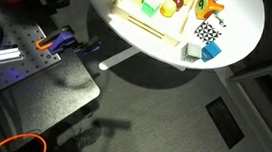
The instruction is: Pick up the square plush toy on the left and put it in the box
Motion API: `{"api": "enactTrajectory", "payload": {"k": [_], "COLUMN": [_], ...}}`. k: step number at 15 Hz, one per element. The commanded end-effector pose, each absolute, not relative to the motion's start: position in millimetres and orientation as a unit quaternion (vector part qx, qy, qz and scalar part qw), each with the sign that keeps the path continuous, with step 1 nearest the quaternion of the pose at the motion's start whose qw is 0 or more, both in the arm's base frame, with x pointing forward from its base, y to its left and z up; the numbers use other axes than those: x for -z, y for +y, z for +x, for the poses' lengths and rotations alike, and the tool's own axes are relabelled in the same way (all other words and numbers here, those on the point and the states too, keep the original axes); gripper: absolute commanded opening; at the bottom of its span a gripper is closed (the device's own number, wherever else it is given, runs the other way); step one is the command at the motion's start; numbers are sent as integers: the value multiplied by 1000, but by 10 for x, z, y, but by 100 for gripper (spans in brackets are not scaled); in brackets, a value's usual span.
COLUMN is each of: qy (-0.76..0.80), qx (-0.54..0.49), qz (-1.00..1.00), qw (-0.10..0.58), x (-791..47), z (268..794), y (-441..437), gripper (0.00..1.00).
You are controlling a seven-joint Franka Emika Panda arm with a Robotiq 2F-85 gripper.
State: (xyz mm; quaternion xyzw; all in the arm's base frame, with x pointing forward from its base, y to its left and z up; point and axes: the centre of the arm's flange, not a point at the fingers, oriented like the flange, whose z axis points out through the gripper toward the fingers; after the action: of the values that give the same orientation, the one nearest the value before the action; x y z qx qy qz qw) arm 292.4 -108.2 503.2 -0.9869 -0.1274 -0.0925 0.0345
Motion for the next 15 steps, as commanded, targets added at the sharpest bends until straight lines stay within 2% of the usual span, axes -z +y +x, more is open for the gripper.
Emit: {"api": "enactTrajectory", "payload": {"k": [1,15], "qy": [-127,-93], "qx": [92,22], "qz": [-987,-995], "qw": [34,41], "x": [-5033,-4400], "z": [2924,3600], "y": [-1082,-1012], "gripper": [100,100]}}
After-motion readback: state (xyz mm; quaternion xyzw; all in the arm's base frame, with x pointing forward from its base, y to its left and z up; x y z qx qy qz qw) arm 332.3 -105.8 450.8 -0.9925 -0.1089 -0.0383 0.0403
